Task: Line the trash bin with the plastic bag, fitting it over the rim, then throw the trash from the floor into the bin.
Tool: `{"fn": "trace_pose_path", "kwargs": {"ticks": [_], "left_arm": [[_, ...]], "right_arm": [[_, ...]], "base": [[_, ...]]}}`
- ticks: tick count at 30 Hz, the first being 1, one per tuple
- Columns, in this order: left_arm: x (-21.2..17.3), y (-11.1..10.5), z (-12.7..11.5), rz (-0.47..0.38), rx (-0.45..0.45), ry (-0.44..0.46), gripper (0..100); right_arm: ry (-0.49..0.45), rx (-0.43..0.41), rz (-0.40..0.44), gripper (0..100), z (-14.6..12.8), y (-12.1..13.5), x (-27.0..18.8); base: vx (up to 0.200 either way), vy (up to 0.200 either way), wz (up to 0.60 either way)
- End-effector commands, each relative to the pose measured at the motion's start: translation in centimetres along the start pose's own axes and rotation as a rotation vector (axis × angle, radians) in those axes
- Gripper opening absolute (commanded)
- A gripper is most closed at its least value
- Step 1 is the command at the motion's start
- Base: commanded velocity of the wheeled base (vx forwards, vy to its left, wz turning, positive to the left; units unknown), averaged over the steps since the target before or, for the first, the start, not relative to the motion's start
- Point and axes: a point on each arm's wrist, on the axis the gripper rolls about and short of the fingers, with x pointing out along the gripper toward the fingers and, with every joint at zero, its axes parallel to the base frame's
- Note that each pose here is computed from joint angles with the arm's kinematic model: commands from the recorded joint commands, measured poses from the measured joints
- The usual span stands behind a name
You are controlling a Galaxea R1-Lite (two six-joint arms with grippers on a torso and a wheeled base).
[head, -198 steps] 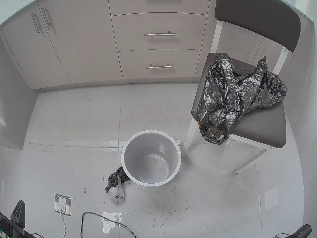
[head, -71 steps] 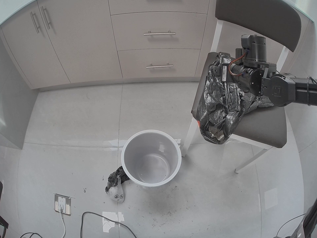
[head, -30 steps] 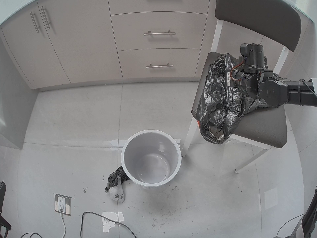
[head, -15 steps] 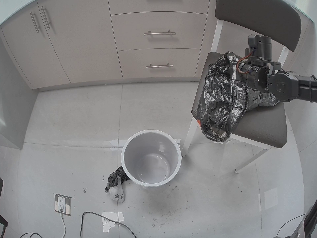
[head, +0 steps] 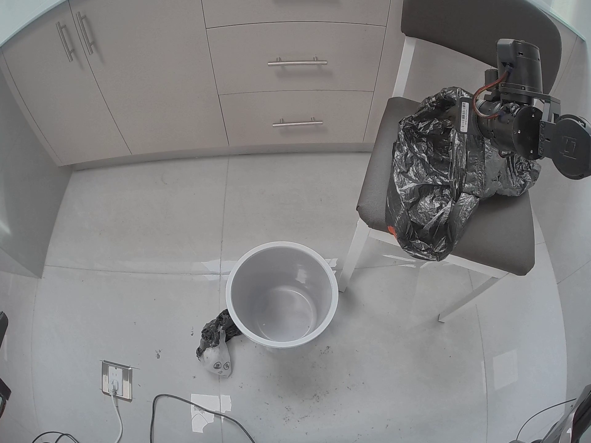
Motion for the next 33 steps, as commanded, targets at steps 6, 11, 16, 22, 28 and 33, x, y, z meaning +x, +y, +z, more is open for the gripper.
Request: {"fn": "trace_pose_path", "kwargs": {"ticks": [6,11,16,22,28,33], "left_arm": [[1.9,0.1,0.2,0.096,-0.009,0.076,0],[2.9,0.2,0.2,0.113,-0.011,0.079,0],[3.4,0.1,0.6,0.09,-0.007,0.073,0],[5.1,-0.3,1.7,-0.028,-0.074,0.077,0],[5.8,-0.6,2.4,-0.058,-0.143,0.081,0],[5.5,-0.7,2.4,-0.085,-0.162,0.075,0]], "right_arm": [[-0.04,-0.038,-0.154,0,1.4,-1.2,-1.7],[-0.07,-0.049,-0.212,0,2.7,-0.9,-3.5],[-0.1,-0.04,-0.189,0,3.9,-0.2,-4.8],[-0.15,0.014,-0.1,0,5.3,0.0,-7.7],[-0.142,0.121,0.009,0,5.0,-0.5,-8.3],[-0.018,0.232,0.132,0,3.1,-0.9,-6.6]], "base": [[0.0,0.0,0.0],[0.0,0.0,0.0],[0.0,0.0,0.0],[0.0,0.0,0.0],[0.0,0.0,0.0],[0.0,0.0,0.0]]}}
